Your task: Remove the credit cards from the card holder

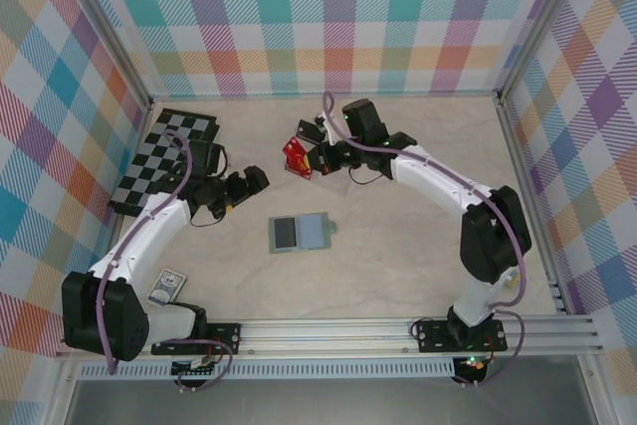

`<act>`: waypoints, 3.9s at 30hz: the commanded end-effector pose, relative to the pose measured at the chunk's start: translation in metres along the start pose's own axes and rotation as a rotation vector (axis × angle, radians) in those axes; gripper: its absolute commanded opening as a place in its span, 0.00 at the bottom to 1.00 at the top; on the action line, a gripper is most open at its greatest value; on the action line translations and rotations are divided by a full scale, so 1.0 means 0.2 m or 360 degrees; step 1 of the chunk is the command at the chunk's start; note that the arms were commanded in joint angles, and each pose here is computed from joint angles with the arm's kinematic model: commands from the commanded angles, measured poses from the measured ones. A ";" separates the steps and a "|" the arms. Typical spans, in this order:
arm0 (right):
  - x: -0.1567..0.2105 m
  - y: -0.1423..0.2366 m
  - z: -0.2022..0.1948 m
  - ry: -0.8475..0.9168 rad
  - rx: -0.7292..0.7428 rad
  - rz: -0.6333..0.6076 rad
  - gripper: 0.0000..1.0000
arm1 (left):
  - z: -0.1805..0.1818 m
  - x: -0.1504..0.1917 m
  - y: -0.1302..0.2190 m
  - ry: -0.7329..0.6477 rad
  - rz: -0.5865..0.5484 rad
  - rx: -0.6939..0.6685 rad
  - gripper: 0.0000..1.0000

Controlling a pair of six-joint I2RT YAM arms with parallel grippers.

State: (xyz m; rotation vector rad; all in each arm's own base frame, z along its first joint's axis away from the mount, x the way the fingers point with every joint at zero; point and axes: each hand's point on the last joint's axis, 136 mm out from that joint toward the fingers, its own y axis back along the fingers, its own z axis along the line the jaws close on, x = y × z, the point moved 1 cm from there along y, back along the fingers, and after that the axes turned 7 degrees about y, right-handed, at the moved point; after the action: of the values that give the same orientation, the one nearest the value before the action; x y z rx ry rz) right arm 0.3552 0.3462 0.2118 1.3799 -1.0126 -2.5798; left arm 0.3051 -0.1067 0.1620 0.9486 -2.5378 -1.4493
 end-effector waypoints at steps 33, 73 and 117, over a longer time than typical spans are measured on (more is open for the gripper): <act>0.13 -0.48 -0.54 0.0850 0.0221 0.0582 0.00 | 0.14 0.08 -0.05 0.0001 0.0065 -0.0086 1.00; -0.12 0.02 -0.16 0.0003 0.0279 0.0106 0.40 | 0.12 0.13 -0.06 0.0037 0.0146 0.0001 1.00; 0.75 -0.52 0.14 -0.0987 0.0207 0.0704 0.24 | 0.14 0.17 -0.18 0.0212 0.0236 0.0026 0.74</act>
State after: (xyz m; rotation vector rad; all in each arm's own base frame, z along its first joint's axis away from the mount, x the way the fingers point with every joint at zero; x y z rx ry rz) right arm 0.2658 0.3951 0.0571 0.2966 -1.3440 -2.6514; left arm 0.2831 -0.1181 0.1063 0.8064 -2.4648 -1.3071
